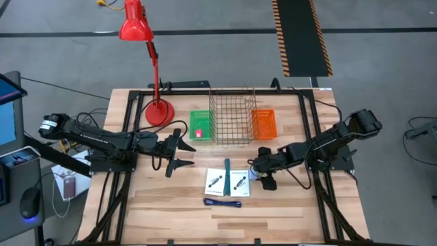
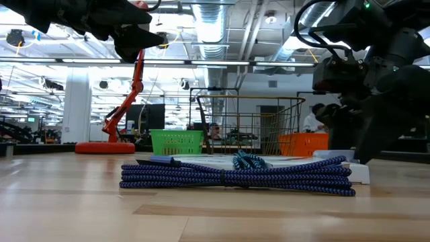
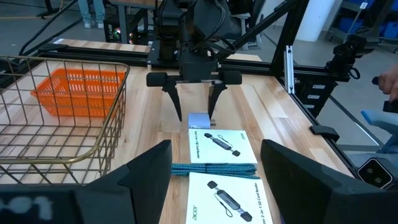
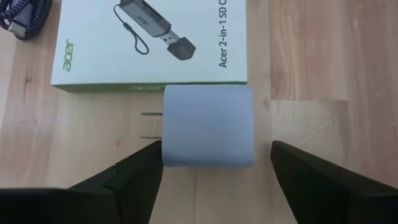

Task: Pick and place items into bin
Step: Put the light violet charger adapter into the green bin

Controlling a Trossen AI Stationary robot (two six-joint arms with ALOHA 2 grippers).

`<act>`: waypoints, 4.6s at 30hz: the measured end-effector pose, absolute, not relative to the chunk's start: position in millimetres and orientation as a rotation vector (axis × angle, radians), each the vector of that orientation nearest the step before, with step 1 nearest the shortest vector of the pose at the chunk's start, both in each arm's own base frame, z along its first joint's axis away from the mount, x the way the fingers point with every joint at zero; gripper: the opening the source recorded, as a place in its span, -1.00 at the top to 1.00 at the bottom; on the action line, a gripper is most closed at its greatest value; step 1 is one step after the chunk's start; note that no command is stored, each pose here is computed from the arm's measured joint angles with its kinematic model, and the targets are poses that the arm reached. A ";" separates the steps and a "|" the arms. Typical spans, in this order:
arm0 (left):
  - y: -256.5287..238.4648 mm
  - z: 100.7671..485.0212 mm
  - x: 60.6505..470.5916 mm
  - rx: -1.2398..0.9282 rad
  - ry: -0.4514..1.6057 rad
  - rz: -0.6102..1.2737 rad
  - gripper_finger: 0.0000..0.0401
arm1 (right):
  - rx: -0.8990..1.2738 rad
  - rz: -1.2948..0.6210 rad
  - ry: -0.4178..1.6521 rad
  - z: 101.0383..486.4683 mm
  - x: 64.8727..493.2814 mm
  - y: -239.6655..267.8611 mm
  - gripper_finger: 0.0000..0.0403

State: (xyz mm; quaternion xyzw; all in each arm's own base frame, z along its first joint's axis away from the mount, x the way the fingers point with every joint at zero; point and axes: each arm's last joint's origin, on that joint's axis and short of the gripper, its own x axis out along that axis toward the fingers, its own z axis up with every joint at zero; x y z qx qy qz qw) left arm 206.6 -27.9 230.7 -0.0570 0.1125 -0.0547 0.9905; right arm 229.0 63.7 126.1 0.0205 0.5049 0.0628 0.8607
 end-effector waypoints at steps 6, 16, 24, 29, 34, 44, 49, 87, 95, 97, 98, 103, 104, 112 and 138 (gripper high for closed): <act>-27.9 230.8 206.6 -0.114 0.226 -0.110 -0.17 | 0.043 0.132 1.059 126.1 229.0 63.7 -0.10; -27.9 230.8 206.6 -0.114 0.225 -0.110 -0.17 | 0.045 0.135 1.058 126.5 229.3 63.9 0.09; -27.9 230.8 206.6 -0.115 0.226 -0.110 -0.17 | 0.056 0.130 1.060 126.4 229.2 63.9 0.03; -27.9 230.8 206.6 -0.115 0.226 -0.110 -0.17 | 0.060 0.127 1.065 126.9 228.6 63.8 0.08; -27.9 230.7 206.6 -0.102 0.225 -0.111 -0.17 | 0.058 0.121 1.099 130.3 229.5 64.2 0.08; -27.9 230.7 206.6 -0.071 0.223 -0.115 -0.17 | 0.011 0.146 1.114 161.6 247.4 69.3 0.07; -28.0 231.2 206.8 -0.042 0.216 -0.118 -0.17 | -0.029 0.175 1.086 180.1 257.5 72.0 0.06; -28.4 216.0 282.9 0.993 0.237 0.149 -0.17 | -0.190 0.189 0.863 276.8 301.5 40.6 0.02; -36.4 216.8 326.1 1.138 0.284 0.180 -0.17 | -0.188 0.189 0.858 279.2 302.0 41.0 0.05; -39.9 218.4 332.6 1.152 0.275 0.176 -0.17 | -0.185 0.187 0.860 279.1 301.9 41.0 0.03; -42.1 218.7 334.6 1.164 0.272 0.166 -0.17 | -0.182 0.186 0.860 279.2 301.9 41.0 0.02; -53.4 219.5 337.8 1.215 0.235 0.096 -0.17 | -0.176 0.198 0.864 278.9 301.5 41.7 0.05; -55.2 219.5 337.6 1.220 0.228 0.084 -0.17 | -0.176 0.203 0.864 278.9 301.4 42.1 0.06; -61.1 217.7 336.6 1.238 0.217 0.023 -0.17 | -0.169 0.218 0.865 278.8 301.1 43.1 0.01; -67.5 219.6 336.1 1.271 0.151 -0.045 -0.17 | -0.172 0.263 0.756 285.7 308.4 44.1 -0.01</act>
